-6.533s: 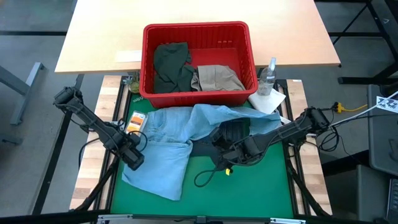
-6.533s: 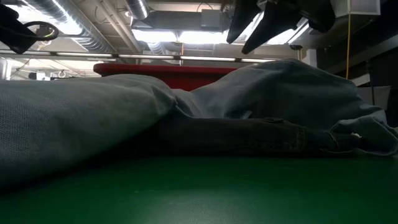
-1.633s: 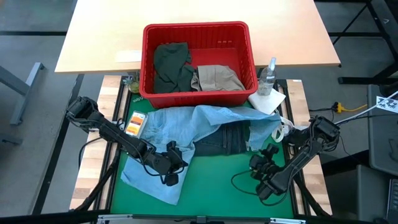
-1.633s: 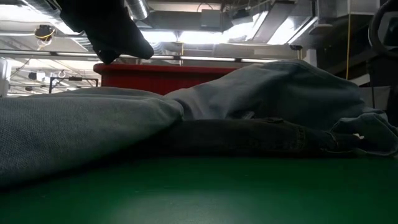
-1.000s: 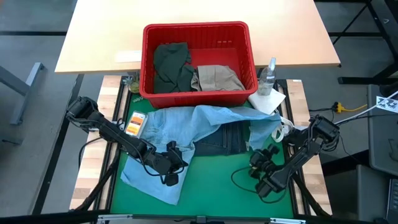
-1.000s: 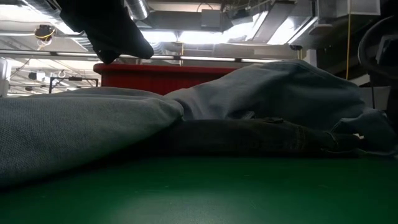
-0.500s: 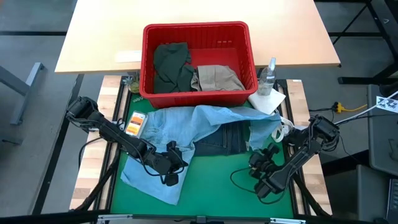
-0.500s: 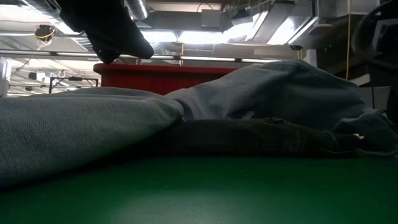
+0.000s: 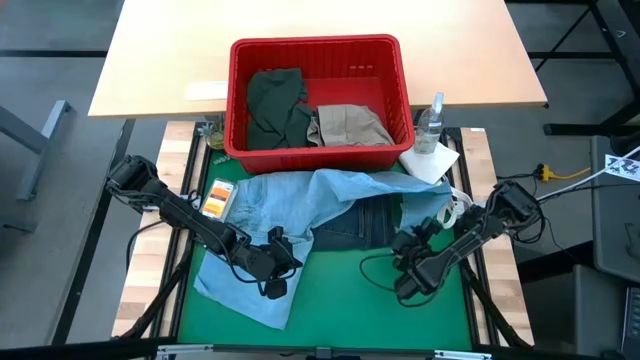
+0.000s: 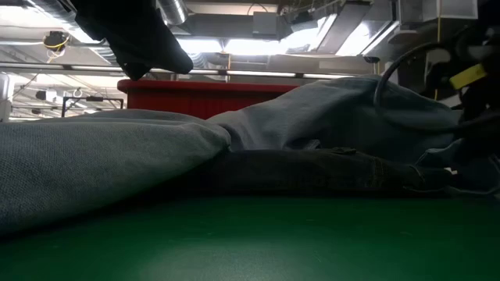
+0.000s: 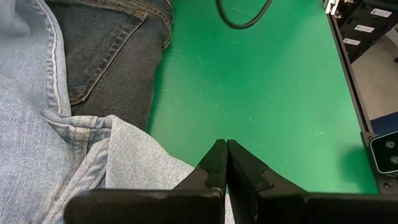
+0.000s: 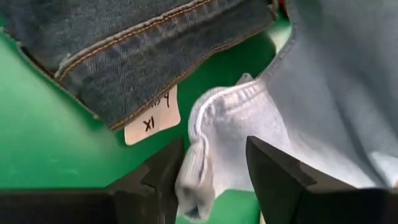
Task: Fold laundry
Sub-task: Fold the light blue jeans
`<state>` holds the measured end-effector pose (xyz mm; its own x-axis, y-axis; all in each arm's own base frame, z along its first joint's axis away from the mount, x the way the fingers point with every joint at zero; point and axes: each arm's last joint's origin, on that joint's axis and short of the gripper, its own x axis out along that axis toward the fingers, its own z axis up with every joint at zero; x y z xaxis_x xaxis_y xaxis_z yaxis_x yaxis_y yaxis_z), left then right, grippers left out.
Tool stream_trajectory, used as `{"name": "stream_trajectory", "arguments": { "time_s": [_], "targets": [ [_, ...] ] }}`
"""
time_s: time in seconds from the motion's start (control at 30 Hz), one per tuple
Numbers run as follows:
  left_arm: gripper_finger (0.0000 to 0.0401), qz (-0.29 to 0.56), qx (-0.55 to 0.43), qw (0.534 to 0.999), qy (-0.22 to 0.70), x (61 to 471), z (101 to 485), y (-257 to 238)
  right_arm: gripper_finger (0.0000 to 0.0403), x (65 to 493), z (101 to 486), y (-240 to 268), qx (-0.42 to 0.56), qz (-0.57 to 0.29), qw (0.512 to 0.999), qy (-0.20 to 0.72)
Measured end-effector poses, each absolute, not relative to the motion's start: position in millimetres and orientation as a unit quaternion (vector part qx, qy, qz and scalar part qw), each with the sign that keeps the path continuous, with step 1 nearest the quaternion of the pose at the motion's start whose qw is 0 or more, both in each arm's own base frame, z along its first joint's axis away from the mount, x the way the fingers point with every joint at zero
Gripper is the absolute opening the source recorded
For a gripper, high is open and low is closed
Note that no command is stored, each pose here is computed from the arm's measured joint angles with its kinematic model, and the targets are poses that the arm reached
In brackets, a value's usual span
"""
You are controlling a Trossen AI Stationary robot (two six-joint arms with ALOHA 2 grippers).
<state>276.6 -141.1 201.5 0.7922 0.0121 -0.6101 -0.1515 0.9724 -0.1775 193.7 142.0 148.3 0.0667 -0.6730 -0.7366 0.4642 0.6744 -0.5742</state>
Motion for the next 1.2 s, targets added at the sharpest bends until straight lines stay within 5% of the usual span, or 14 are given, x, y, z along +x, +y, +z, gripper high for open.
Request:
{"name": "stream_trajectory", "arguments": {
  "time_s": [0.2, 0.43, 0.67, 0.93, 1.2],
  "targets": [
    [0.0, 0.043, -0.109, 0.94, 0.319, 276.6, 201.5, -141.1, 0.0145, 196.4, 144.2, 135.5, -0.086, -0.399, 0.721, 0.561],
    [0.0, 0.043, -0.109, 0.94, 0.319, 276.6, 201.5, -141.1, 0.0014, 199.1, 150.2, 139.6, -0.091, -0.382, 0.714, 0.579],
    [0.0, 0.043, -0.109, 0.94, 0.319, 276.6, 201.5, -141.1, 0.0029, 209.0, 208.7, 160.2, -0.125, -0.349, 0.683, 0.629],
    [0.0, 0.054, -0.107, 0.943, 0.31, 277.2, 202.4, -140.6, 0.0024, 198.2, 278.4, 181.5, -0.082, -0.259, 0.779, 0.565],
    [0.0, 0.065, -0.062, 0.955, 0.284, 281.1, 205.9, -137.3, 0.0011, 167.2, 317.7, 167.4, -0.037, -0.218, 0.826, 0.519]
  ]
}}
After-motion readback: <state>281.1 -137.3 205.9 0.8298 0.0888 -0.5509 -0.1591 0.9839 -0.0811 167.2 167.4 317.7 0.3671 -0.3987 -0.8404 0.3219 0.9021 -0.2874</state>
